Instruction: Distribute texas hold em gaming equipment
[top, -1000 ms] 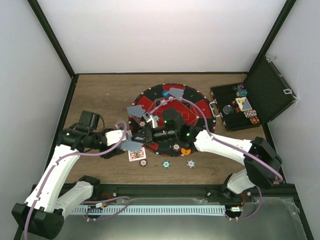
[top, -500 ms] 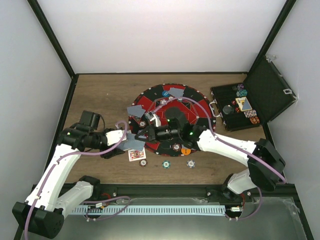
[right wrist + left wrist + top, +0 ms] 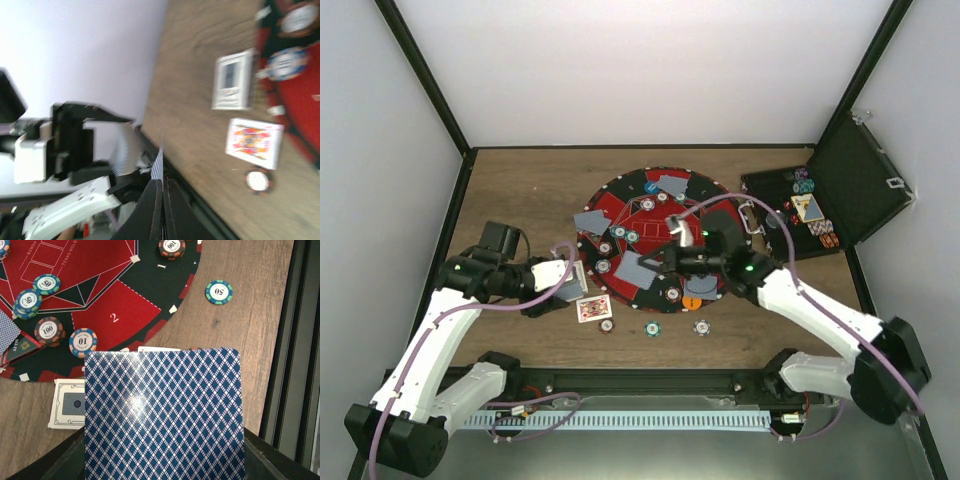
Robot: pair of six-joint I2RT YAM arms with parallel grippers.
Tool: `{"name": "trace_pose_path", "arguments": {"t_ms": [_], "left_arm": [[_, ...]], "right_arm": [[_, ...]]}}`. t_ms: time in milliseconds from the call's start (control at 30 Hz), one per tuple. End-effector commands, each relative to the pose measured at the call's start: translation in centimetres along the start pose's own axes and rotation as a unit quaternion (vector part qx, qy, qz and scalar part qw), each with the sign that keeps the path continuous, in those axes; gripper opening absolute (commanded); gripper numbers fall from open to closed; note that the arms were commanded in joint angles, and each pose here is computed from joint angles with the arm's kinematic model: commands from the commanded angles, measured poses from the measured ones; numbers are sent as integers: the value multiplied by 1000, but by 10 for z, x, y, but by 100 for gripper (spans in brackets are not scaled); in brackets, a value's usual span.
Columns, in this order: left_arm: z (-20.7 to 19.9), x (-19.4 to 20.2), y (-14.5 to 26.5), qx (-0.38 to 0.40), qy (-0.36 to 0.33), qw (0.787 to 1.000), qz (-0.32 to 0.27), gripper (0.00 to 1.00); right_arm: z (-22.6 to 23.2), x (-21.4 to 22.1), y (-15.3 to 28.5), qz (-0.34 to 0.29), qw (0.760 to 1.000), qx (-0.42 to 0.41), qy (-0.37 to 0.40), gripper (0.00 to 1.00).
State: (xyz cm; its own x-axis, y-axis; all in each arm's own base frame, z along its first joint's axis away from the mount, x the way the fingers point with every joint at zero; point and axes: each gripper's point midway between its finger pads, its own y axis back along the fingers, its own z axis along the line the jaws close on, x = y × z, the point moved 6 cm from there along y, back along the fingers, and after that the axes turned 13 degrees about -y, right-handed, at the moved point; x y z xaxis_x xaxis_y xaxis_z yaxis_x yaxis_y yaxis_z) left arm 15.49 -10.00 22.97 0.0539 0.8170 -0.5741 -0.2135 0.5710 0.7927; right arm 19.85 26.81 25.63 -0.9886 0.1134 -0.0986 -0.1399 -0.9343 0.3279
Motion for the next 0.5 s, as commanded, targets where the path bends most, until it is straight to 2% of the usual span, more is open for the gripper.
{"name": "trace_pose_path", "arguments": {"t_ms": [0, 200, 467], "left_arm": [[-1, -1, -1, -2, -11, 1000, -10, 4], [-2, -1, -1, -1, -11, 1000, -10, 4], [0, 0, -3, 0, -8, 1000, -9, 4]], "right_arm": [[-54, -11, 44, -58, 994, 79, -47, 1], [-114, -17, 88, -136, 970, 176, -102, 1], [-163, -25, 109, -187, 929, 286, -145, 1]]}}
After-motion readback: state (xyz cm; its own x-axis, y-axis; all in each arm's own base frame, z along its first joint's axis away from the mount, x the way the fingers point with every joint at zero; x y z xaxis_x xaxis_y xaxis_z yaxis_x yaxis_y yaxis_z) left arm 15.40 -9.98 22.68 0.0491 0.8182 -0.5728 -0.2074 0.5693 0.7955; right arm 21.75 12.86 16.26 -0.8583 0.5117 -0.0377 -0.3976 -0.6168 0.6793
